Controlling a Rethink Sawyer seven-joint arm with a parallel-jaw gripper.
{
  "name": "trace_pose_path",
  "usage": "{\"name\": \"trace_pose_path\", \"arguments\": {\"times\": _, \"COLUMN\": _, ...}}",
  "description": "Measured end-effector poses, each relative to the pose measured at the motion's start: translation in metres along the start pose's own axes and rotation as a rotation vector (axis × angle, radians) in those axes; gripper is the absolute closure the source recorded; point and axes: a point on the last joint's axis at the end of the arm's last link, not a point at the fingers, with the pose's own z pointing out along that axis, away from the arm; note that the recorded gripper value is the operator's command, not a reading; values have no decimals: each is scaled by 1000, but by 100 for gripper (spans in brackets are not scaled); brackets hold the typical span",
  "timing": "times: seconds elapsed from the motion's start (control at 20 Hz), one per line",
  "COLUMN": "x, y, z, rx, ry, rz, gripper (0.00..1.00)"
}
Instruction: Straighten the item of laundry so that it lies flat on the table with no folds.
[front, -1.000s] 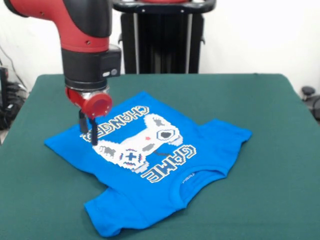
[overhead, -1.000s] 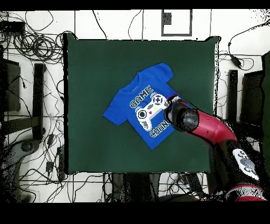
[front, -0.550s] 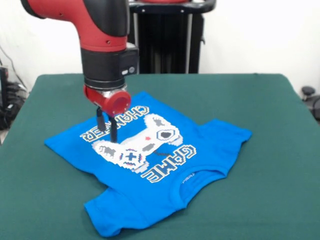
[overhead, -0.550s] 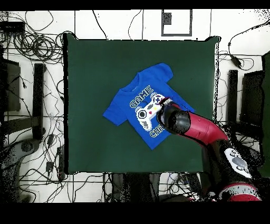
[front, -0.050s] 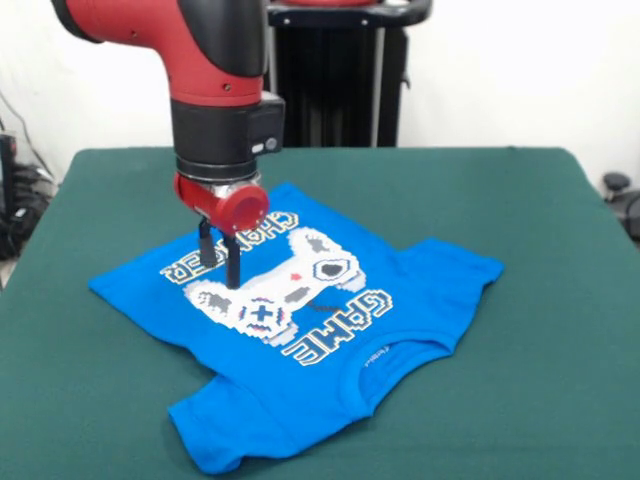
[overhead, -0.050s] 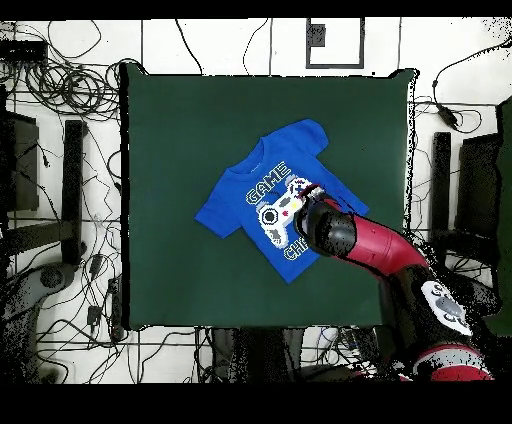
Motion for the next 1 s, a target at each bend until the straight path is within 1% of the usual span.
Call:
{"name": "trace_pose_path", "arguments": {"times": 0.3, "x": 2, "y": -1, "z": 5, "rx": -12, "ry": -16, "rz": -4, "gripper": 0}}
{"name": "trace_pose_path", "arguments": {"times": 0.55, "x": 14, "y": -7, "z": 18, "rx": -15, "ry": -14, "rz": -18, "gripper": 0}}
{"name": "trace_pose_path", "arguments": {"times": 1.0, "x": 32, "y": -17, "z": 23, "rx": -14, "ry": -3, "rz": -44, "gripper": 0}}
